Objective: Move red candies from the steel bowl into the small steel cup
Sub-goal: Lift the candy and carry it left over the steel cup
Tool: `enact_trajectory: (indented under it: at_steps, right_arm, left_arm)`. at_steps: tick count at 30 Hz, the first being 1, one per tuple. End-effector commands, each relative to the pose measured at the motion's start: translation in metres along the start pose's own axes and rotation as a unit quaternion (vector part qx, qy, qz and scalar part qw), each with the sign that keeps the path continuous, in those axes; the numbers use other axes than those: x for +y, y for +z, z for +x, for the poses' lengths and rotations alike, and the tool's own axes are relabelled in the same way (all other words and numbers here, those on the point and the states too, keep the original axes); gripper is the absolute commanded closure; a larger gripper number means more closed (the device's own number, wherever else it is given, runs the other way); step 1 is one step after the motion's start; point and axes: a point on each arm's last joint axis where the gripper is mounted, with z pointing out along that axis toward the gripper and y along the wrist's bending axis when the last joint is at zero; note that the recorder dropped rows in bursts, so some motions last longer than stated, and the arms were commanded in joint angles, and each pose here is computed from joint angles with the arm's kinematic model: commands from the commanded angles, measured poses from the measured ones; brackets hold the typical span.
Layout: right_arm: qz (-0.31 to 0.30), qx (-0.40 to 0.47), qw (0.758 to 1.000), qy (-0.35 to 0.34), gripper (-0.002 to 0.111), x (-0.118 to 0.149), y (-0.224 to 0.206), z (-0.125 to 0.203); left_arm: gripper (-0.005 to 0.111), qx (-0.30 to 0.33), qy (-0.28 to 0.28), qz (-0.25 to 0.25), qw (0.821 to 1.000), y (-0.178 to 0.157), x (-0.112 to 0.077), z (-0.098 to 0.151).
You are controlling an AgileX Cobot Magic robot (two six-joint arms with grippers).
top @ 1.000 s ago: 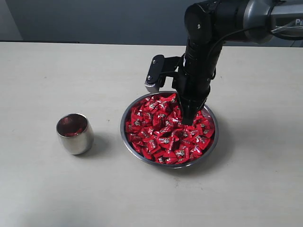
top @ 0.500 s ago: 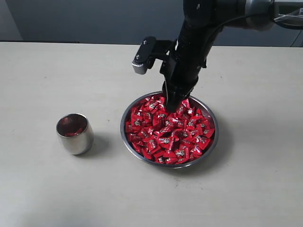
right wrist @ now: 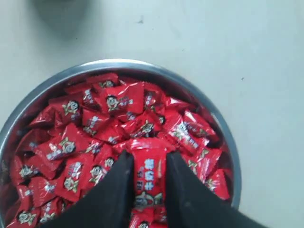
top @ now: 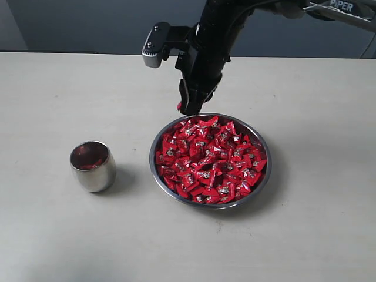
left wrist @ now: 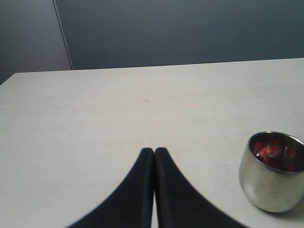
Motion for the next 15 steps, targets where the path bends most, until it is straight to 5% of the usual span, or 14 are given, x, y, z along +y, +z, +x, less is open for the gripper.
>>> enact_trajectory:
  at_steps: [1, 15]
  right_arm:
    - [0.010, -0.031, 0.999, -0.034, 0.109, 0.002, -0.007, -0.025]
    - [-0.031, -0.116, 0.991, -0.056, 0.109, 0.022, 0.035, -0.087]
  left_arm:
    - [0.106, -0.001, -0.002, 0.000, 1.000, 0.000, 0.000, 0.001]
    - [0.106, -0.001, -0.002, 0.000, 1.000, 0.000, 0.000, 0.001]
